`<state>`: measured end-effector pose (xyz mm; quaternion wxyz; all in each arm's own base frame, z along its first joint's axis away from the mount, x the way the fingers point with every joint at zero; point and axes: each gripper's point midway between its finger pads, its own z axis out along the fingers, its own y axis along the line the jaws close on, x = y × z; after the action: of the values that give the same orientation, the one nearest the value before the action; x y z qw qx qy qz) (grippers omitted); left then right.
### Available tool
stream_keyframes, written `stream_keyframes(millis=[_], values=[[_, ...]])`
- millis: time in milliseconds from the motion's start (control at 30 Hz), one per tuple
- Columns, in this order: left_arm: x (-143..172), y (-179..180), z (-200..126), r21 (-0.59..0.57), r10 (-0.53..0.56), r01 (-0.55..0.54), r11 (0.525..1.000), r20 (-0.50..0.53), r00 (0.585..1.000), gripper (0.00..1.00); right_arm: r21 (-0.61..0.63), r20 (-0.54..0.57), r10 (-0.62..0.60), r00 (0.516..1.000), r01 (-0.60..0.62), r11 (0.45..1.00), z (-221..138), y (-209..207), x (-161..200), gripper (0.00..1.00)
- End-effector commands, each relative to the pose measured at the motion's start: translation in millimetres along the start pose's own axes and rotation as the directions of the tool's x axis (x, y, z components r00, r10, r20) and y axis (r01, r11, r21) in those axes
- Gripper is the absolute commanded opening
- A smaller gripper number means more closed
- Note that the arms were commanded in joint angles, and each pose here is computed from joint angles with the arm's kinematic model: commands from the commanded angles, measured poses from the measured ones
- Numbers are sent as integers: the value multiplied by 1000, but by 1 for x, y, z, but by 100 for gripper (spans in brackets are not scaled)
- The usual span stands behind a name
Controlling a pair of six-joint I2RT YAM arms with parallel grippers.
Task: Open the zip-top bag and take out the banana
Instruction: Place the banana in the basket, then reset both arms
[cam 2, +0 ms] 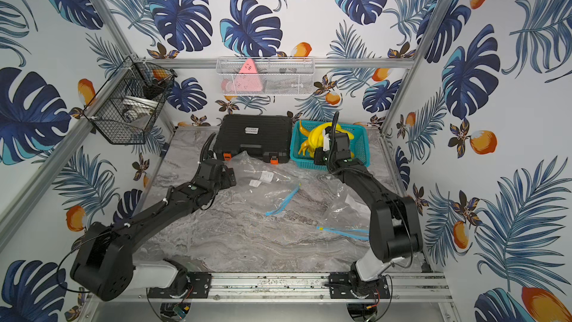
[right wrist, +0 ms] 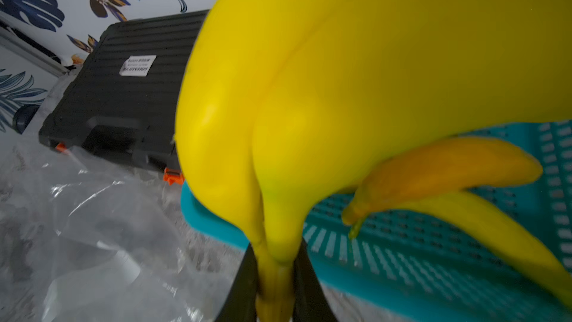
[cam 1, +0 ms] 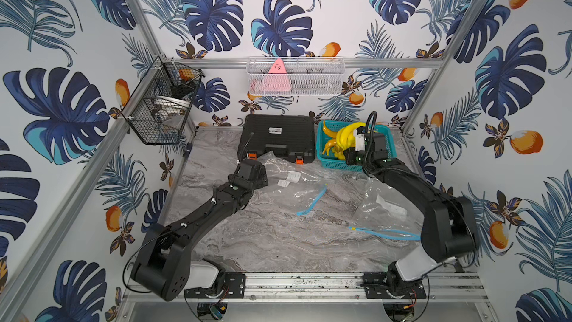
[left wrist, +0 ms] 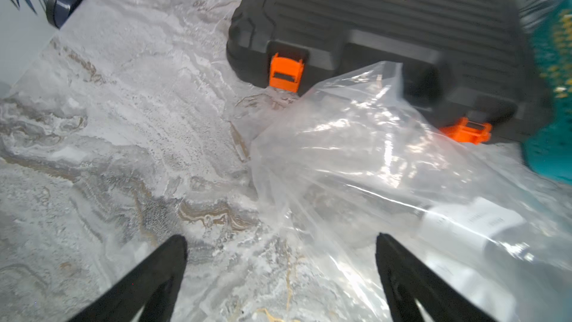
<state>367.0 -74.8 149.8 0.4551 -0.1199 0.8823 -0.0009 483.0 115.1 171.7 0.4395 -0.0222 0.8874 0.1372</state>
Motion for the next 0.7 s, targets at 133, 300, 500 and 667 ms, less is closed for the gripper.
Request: stream_keyframes(millis=[133,300,500,667], values=[[-6,-2,6,-68,183,-177,982,112,977,99,-12,-35,-1,999,0,1000,55,-35,-1,46],[-7,5,19,-165,274,-253,953,118,955,99,-27,73,26,997,-24,999,19,-35,-7,93],[-24,3,11,-173,379,-342,924,280,882,99,224,205,-11,979,-36,974,-54,-75,25,100],[-20,24,25,-116,323,-302,946,373,870,99,381,348,-71,935,-72,922,-99,-116,69,100]])
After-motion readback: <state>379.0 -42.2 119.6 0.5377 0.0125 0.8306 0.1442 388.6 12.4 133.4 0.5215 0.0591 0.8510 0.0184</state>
